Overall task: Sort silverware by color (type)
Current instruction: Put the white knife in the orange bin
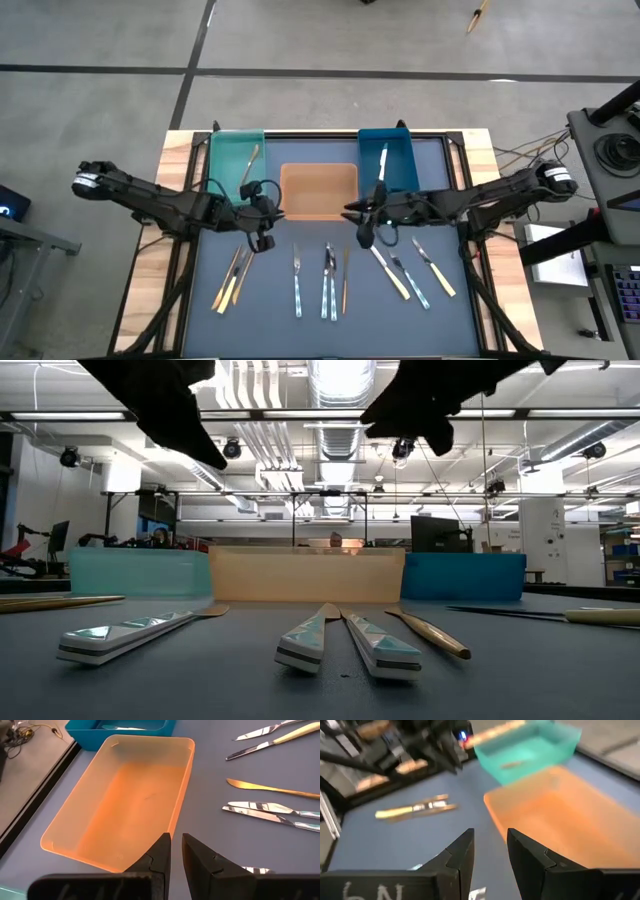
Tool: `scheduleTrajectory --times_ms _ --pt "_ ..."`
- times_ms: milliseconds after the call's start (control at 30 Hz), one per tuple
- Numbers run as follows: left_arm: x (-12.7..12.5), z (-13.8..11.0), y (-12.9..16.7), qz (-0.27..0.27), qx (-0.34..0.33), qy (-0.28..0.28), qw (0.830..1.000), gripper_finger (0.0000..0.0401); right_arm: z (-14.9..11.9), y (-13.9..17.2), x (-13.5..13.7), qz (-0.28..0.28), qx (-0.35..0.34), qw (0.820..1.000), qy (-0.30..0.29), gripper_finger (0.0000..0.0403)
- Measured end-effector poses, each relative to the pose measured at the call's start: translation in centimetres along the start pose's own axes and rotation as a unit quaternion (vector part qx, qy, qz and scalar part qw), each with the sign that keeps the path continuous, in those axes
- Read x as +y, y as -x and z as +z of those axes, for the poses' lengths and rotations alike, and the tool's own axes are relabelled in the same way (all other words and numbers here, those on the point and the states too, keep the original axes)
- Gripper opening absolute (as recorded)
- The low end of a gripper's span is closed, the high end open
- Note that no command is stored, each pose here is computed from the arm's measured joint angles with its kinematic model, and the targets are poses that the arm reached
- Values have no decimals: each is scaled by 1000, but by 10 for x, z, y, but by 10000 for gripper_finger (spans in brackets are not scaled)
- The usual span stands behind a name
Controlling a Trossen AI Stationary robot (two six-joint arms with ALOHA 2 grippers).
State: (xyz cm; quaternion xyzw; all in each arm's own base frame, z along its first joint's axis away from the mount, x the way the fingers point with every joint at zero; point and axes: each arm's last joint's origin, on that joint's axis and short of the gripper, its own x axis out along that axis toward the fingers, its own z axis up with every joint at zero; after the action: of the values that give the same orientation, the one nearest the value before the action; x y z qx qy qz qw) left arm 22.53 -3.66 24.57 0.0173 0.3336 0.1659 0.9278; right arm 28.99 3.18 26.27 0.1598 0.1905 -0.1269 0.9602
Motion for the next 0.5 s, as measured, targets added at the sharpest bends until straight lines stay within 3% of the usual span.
scheduleTrajectory --times_ms 200,500 --pt "0 -3 0 1 7 -8 1000 30 -1 -23 14 -55 116 991 -34 107" --pt "-2 -16 -5 0 23 -31 999 30 -9 -49 40 -134 254 955 -78 107"
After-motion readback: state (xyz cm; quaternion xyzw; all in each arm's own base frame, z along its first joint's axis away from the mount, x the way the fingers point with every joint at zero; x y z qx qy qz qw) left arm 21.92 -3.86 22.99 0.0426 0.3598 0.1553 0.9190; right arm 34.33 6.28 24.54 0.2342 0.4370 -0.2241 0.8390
